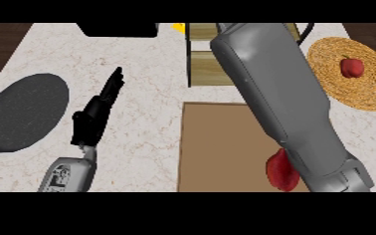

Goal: Pick the lemon from the tray and place it in the tiered shelf

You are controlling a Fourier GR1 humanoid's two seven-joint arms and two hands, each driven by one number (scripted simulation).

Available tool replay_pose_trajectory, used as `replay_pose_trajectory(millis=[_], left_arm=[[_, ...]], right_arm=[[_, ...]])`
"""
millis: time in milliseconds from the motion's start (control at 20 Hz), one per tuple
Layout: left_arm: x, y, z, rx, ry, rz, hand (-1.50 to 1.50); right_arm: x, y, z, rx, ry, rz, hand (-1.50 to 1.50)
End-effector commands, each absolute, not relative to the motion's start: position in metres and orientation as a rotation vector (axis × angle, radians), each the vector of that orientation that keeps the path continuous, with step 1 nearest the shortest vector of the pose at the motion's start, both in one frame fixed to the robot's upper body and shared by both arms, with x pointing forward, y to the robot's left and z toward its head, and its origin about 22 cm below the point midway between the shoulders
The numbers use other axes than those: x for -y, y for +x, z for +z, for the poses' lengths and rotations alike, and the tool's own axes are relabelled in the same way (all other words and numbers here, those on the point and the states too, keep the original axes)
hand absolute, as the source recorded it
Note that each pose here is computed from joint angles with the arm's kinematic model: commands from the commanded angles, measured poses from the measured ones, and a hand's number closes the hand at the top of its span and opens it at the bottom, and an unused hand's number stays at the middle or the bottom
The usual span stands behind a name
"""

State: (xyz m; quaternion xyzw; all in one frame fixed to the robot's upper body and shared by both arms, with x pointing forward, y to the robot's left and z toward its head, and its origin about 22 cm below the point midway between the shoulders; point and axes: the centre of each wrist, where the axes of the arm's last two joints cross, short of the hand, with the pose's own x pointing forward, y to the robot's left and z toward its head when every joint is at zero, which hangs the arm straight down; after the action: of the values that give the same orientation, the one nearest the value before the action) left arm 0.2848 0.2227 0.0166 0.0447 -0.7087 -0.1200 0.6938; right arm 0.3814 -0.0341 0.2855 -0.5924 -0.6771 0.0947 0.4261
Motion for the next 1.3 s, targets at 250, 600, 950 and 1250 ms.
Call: replay_pose_trajectory(millis=[250,600,950,1250], left_arm=[[-0.212,0.278,0.001,1.580,0.087,-0.272,0.00],[-0.234,0.285,0.007,1.579,0.102,-0.281,0.00],[-0.235,0.287,0.012,1.560,0.102,-0.265,0.00],[-0.218,0.281,0.023,1.576,0.128,-0.246,0.00]], right_arm=[[0.062,0.400,0.275,1.847,-1.256,0.004,1.50],[0.092,0.424,0.268,1.836,-1.251,0.007,1.50],[0.124,0.427,0.237,1.498,-1.528,-0.037,-1.50],[0.110,0.408,0.243,1.571,-1.408,-0.145,-1.50]])
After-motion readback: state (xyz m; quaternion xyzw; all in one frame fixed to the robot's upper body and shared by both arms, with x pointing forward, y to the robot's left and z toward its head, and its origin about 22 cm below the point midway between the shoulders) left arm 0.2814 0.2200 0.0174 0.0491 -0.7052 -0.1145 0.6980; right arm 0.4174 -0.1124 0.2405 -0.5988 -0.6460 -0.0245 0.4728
